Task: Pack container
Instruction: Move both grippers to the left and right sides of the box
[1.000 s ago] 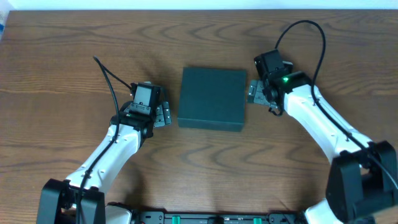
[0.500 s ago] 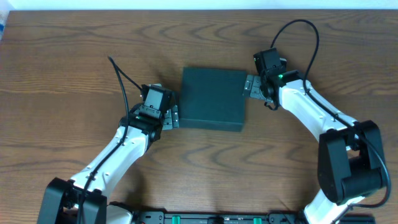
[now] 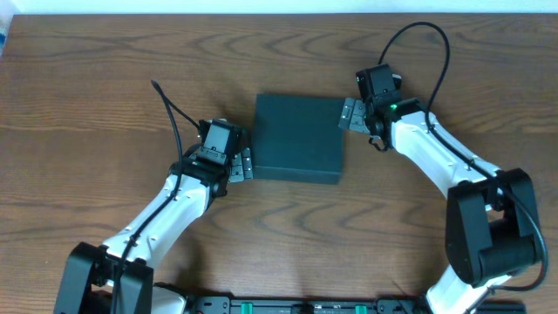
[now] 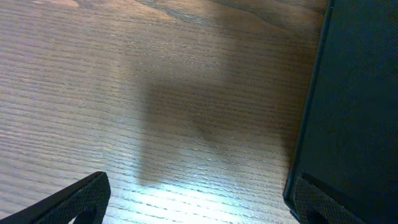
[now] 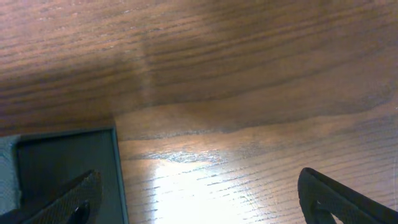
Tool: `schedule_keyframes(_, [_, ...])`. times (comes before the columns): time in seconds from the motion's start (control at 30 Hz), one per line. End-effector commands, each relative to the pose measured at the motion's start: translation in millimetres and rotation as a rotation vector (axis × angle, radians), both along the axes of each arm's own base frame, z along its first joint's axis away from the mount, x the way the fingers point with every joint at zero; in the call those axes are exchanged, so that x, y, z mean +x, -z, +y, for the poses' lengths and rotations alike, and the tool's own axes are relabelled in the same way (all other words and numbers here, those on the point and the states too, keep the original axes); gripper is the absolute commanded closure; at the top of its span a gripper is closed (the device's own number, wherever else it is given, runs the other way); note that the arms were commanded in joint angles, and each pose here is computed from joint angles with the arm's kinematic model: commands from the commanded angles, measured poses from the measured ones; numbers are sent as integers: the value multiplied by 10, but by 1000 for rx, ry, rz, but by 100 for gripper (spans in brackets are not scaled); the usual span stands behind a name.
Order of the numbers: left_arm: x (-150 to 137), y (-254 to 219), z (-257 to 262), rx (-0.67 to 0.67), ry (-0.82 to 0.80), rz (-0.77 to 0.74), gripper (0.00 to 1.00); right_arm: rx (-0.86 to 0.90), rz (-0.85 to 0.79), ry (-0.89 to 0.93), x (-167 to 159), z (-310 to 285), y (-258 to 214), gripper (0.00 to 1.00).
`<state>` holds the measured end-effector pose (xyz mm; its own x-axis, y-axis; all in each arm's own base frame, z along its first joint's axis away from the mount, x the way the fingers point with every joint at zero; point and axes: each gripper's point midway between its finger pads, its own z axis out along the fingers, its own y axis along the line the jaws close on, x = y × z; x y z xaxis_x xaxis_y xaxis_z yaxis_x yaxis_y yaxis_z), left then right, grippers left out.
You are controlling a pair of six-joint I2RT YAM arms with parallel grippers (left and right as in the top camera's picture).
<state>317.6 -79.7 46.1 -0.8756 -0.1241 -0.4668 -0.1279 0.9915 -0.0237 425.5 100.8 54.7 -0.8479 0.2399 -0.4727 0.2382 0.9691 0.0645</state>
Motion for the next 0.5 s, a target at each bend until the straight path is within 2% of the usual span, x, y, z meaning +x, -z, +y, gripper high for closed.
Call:
schedule_keyframes(0.0, [4, 2, -98, -43, 7, 12, 5, -1, 6, -4, 0, -10, 39, 1])
schedule_keyframes(0.47, [-45, -2, -258, -36, 44, 7, 4, 4, 0, -6, 12, 2, 33, 1])
